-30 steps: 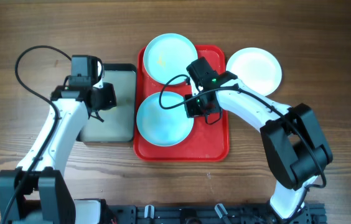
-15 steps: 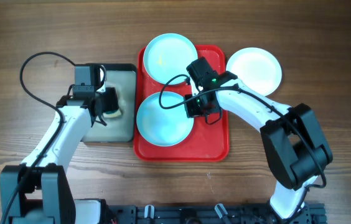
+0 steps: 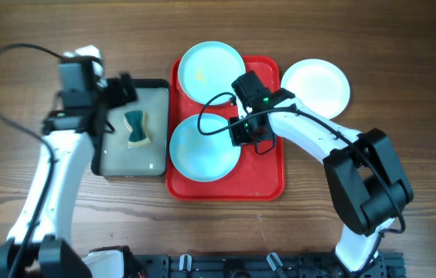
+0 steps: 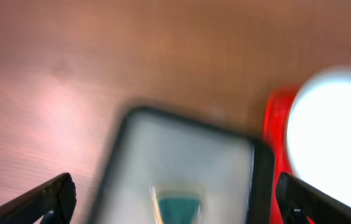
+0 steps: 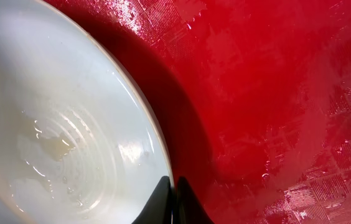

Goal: Clean dirty plates on tray and stack at the side
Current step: 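Return the sponge to the black tray, release, and raise left arm, then lift the light-blue plate with the right gripper and tilt it over the water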

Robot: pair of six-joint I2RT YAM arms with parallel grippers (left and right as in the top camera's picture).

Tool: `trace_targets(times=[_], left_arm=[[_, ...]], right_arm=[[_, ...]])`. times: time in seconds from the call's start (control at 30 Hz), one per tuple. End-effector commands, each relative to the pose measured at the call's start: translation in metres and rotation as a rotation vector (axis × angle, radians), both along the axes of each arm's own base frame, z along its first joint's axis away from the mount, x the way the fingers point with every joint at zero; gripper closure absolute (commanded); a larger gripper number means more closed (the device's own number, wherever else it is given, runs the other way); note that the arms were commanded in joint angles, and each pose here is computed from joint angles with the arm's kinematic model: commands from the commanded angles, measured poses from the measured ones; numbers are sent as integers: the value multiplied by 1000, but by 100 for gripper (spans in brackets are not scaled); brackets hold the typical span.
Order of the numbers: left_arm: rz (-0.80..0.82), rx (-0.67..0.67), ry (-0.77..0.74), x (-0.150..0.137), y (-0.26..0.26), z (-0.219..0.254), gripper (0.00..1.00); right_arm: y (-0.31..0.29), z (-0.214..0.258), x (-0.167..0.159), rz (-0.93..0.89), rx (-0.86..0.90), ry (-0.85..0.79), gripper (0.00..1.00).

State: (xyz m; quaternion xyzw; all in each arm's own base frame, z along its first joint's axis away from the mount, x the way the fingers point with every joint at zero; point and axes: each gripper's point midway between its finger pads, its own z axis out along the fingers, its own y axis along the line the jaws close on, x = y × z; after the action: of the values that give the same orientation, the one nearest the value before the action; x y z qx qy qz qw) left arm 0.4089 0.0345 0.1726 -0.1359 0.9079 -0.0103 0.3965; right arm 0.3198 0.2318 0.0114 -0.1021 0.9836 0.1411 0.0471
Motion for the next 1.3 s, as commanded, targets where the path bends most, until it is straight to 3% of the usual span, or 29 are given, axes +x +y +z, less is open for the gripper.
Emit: trace_targets(times=[0.0,0.27,0.73,0.77,0.87,0.93,1.07,1.17,1.27], left_arm=[[116,3,-159,2,40,56,0],[137,-10,-31,-17,45,30,0],[137,-10,-27,-18,45,29,0],[137,-10,-27,-18,45,29,0],[137,-10,-27,-18,45,29,0],[137,-10,-27,-18,45,29,0],[137,-10,-27,-18,45,29,0],[137,-10,-27,-18,45,29,0],[137,-10,-27,-18,45,29,0]], right_arm=[[-1,-5,-2,6,-12,6,96],[-1,-5,-1,6,-10,4,96],[-5,-9,3,-60,-28,-8,95],[-5,-11,3,-67,-27,-7,94],[-5,-11,3,-76,-24,-6,78],[-5,-11,2,-76,-26,-4,74],[-5,-12,3,-88,-22,-4,80],[-5,-12,3,-108,-21,2,96],[-10,-6,-1,-89,-33,8,96]])
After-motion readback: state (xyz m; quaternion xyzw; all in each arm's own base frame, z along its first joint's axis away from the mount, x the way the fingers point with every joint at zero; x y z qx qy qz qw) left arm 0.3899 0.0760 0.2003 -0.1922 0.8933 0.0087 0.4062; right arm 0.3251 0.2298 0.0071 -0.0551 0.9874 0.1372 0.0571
